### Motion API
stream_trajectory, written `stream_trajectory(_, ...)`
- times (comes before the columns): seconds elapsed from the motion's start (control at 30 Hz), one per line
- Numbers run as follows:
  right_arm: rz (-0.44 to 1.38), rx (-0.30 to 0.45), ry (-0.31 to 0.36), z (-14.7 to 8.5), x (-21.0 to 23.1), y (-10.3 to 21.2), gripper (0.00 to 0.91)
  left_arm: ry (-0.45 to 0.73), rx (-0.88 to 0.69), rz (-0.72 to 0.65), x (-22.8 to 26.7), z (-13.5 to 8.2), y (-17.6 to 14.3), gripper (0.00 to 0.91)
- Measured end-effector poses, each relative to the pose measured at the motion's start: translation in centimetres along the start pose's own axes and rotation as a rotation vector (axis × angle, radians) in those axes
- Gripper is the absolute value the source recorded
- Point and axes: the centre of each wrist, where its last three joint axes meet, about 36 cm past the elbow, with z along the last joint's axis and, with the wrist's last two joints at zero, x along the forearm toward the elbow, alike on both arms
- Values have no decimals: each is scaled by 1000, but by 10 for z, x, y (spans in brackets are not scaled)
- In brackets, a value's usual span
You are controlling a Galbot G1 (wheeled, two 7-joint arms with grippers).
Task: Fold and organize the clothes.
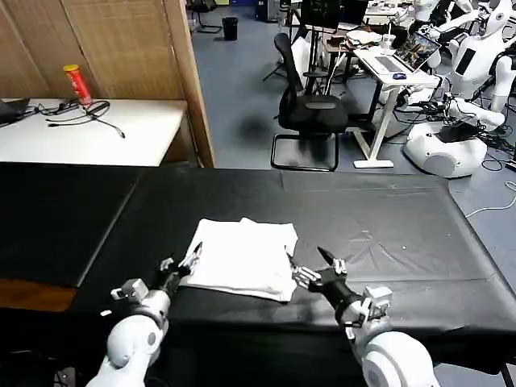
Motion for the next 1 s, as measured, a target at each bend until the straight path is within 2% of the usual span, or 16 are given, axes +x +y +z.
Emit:
stream_trajectory(0.07,1,2,-6,-2,1,0,878,7,5,0,-1,1,0,0)
stream_trajectory(0.33,8,3,-21,-5,0,-1,878,35,84,15,-3,-7,-1,0)
stream_trajectory(0.53,40,17,-20,-5,-4,-11,878,32,-47,-7,1,-23,1,0)
stream_trajectory(0.77,92,55,-14,-3,-12,-27,878,-3,-383,-106,16,-62,32,0)
stream_trajectory(1.0,106,56,4,3,-25,-34,878,-32,-646,-198,39,-127,78,0)
